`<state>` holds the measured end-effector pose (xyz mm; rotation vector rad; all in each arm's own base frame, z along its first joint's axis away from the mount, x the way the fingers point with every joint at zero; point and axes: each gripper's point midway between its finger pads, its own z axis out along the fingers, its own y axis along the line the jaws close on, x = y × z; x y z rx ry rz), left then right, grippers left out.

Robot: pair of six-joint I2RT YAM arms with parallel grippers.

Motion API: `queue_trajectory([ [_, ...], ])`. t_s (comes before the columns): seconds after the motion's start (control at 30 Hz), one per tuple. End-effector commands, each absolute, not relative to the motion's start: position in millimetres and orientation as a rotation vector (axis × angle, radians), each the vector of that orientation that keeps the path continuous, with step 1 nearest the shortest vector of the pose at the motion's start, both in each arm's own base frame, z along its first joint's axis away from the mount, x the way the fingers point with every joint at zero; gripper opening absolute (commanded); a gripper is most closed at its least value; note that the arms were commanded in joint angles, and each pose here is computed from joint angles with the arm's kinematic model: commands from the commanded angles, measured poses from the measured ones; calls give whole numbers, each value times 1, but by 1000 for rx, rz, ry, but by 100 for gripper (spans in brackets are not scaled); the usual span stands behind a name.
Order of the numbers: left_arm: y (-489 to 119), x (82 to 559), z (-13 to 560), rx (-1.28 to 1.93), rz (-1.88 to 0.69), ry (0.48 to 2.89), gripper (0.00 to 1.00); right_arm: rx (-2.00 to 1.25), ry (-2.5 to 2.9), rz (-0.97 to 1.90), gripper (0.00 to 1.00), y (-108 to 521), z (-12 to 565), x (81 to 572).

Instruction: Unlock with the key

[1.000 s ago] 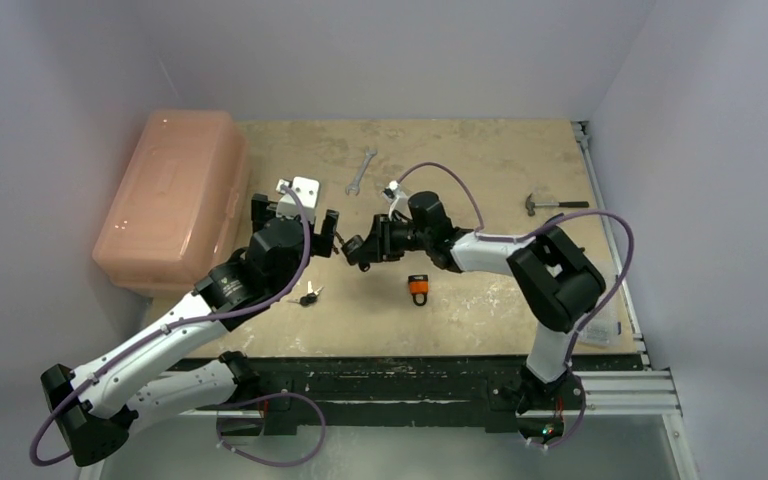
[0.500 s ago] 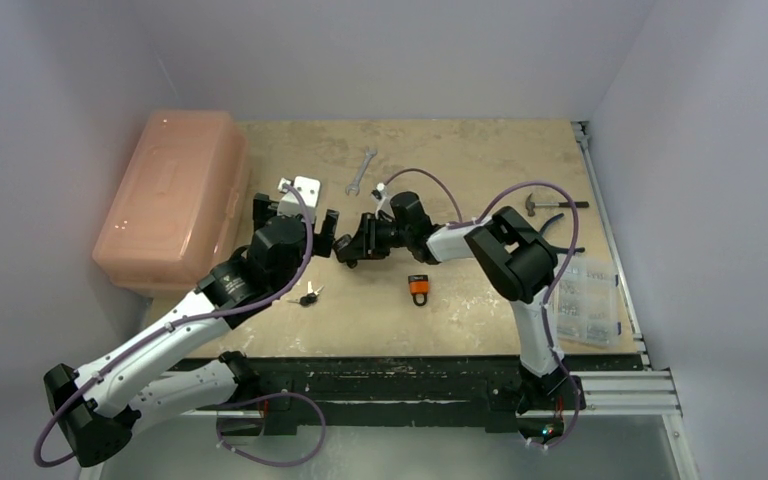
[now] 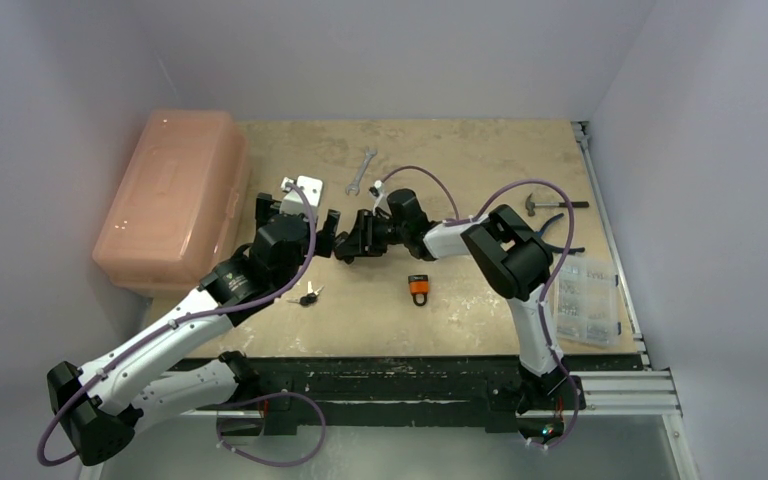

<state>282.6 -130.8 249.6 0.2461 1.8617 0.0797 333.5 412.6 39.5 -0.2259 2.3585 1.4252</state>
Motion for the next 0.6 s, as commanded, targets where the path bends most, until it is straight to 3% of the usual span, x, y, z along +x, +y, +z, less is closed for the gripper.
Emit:
queue_trajectory([
  [0.0,-132,286,254,242,71,1845,94,-242,2255,1435,50,420,66,354],
  [0.57,-130,288,252,240,84,1849,94,-263,2296,1164,76,390,75,363],
])
